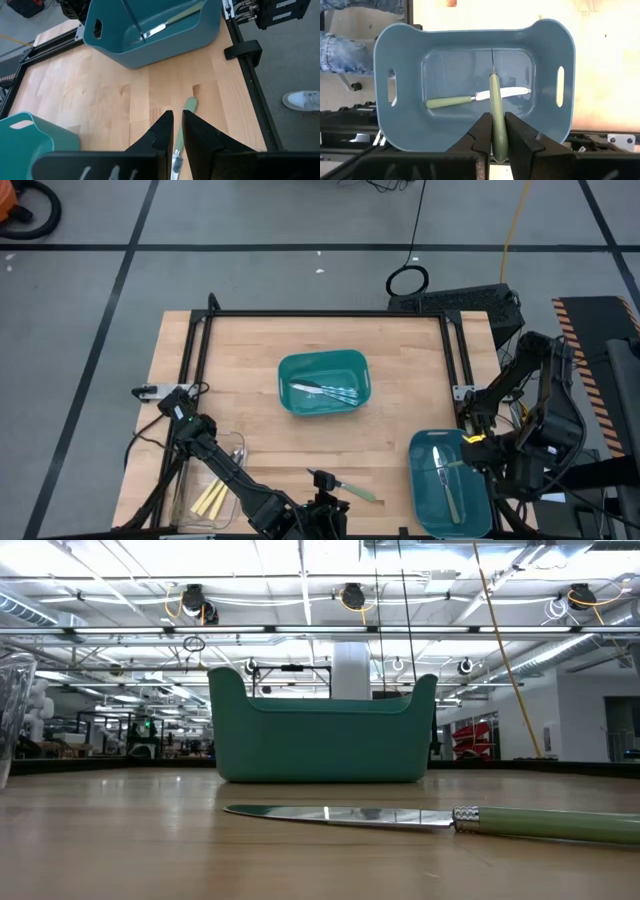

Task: Sort silverware by color (type)
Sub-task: Put the left green knife into the blue bin, then put the green knife into the blue bin

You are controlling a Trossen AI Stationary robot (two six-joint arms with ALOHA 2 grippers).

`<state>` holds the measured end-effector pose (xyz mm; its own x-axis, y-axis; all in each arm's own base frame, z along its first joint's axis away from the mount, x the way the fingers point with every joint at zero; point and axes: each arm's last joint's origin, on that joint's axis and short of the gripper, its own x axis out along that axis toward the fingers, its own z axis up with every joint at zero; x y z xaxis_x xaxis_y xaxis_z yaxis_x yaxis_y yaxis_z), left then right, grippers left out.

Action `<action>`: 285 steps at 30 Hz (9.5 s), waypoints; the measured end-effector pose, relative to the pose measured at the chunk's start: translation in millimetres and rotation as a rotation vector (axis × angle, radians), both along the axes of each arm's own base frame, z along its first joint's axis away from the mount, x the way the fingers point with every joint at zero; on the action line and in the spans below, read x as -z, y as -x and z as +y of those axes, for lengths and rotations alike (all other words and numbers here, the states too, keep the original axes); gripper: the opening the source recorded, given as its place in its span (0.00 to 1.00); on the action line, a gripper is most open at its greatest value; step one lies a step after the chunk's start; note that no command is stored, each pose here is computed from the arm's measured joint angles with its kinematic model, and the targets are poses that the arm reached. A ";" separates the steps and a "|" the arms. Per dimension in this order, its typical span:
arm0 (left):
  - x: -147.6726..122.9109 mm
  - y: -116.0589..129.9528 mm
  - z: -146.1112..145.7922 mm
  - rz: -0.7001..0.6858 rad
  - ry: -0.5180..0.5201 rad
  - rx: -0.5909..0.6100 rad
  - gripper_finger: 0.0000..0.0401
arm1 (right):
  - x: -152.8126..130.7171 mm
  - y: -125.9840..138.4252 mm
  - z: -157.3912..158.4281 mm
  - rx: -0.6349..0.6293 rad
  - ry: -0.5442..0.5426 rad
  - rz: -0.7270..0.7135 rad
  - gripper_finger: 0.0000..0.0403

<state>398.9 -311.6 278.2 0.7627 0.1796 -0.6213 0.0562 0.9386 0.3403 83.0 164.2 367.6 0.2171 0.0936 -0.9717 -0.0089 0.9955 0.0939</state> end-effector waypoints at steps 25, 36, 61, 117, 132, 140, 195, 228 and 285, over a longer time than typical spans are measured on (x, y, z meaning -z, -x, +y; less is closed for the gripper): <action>0.2 -5.2 6.5 -0.003 0.016 -0.028 0.12 | 47.0 3.0 5.5 0.111 0.107 0.205 0.39; 2.0 -5.6 9.6 0.008 0.059 -0.072 0.12 | 46.8 -0.1 9.5 0.217 0.068 0.122 0.41; 73.3 -7.3 0.5 0.284 0.128 -0.140 0.23 | 93.1 -56.5 103.9 0.037 0.362 -0.856 0.40; 140.3 -80.2 70.7 0.429 0.034 0.076 0.06 | 128.2 -85.0 115.9 0.070 0.413 -0.793 0.40; 137.7 -75.5 65.8 0.417 -0.011 0.062 0.06 | 128.3 -84.9 115.8 0.083 0.403 -0.792 0.40; 137.5 -74.8 65.9 0.420 -0.024 0.063 0.06 | 128.3 -84.9 115.7 0.081 0.406 -0.793 0.40; 116.2 -5.1 24.1 0.525 -0.132 -0.173 0.06 | 247.9 -203.2 62.8 0.305 0.071 -0.149 0.13; 69.6 20.7 17.6 0.588 -0.047 -0.109 0.07 | 246.8 -197.0 75.4 0.205 0.039 -0.168 0.06; 133.0 -13.7 46.7 0.645 0.101 -0.049 0.31 | 245.9 -194.7 83.0 0.165 0.035 -0.210 0.06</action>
<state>412.6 -264.8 145.2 0.2240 0.1210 -0.9671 0.1760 0.9709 0.1623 277.7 247.2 121.6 0.4238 0.0076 -0.9057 0.1382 0.9877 0.0729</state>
